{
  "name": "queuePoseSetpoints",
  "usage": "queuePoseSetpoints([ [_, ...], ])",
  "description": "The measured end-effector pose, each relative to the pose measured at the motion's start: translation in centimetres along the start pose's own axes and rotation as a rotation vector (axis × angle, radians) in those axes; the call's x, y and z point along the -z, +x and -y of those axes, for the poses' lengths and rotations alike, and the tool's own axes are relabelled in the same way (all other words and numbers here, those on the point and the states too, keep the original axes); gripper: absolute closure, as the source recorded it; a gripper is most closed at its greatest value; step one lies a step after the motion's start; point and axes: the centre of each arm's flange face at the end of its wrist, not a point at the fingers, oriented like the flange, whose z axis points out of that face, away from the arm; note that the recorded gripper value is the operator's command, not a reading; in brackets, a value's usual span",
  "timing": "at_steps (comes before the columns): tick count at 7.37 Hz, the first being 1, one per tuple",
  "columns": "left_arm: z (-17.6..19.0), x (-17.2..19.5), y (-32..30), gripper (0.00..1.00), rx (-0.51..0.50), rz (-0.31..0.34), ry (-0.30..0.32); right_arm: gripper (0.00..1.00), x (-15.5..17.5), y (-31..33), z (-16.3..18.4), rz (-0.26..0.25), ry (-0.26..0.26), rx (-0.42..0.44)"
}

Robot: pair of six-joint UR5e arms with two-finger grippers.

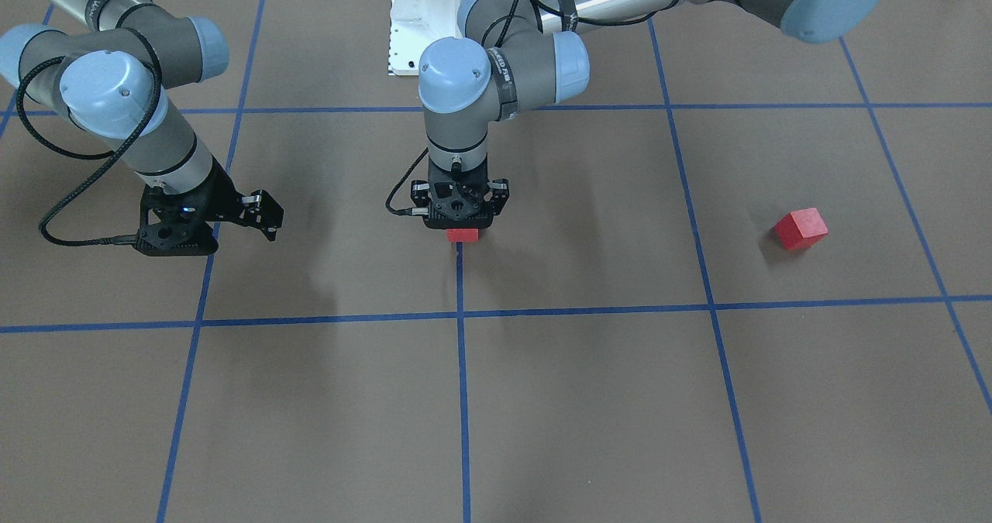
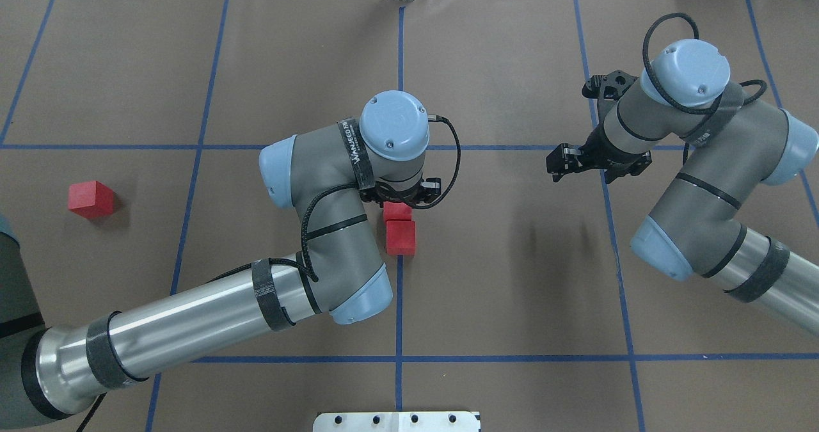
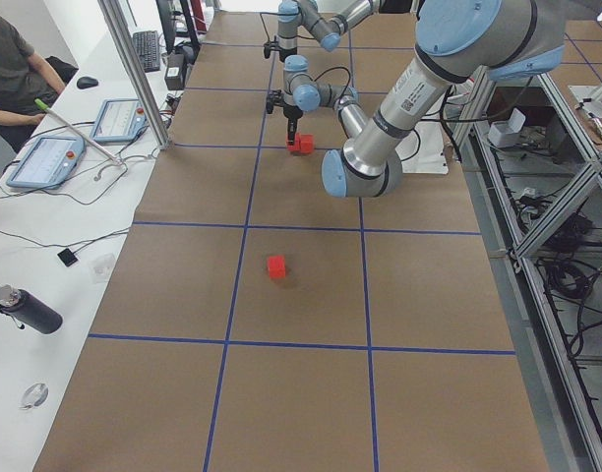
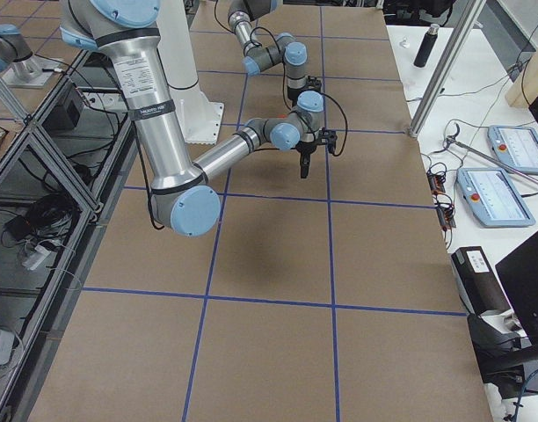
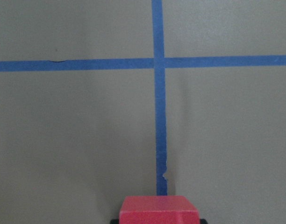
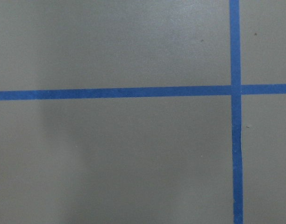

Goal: Form red blocks into L shape at center
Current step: 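Release the cube farther from the robot than the center cube, withdraw left arm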

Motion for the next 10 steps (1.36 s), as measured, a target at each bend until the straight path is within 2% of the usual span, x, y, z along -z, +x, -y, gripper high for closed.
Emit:
queuePoseSetpoints([
  [2, -0.19, -0.05, 0.08, 0.97, -0.003, -0.001, -0.002, 0.00, 0.02, -0.04, 0.01, 0.001, 0.000, 0.001],
  [3, -0.29, -0.09, 0.13, 0.85, -0.004, -0.001, -0.003, 0.00, 0.00, -0.06, -0.01, 0.001, 0.000, 0.001],
  [4, -0.41, -0.13, 0.19, 0.65, -0.006, -0.001, -0.004, 0.00, 0.00, -0.07, -0.02, 0.001, 0.000, 0.001],
  [5, -0.56, -0.21, 0.24, 0.52, -0.008, -0.001, -0.006, 0.00, 0.01, -0.06, 0.00, 0.001, 0.000, 0.001],
  [7, -0.76, -0.31, 0.33, 0.37, -0.011, -0.001, -0.008, 0.00, 0.08, -0.05, 0.05, 0.001, 0.001, 0.001],
  [9, -0.86, -0.39, 0.32, 0.08, -0.012, 0.000, -0.009, 0.00, 0.20, -0.08, 0.12, 0.003, 0.003, 0.001],
  [10, -1.00, -0.55, 0.21, 0.04, -0.015, 0.001, -0.010, 0.00, 0.30, -0.08, 0.19, 0.004, 0.004, 0.001],
])
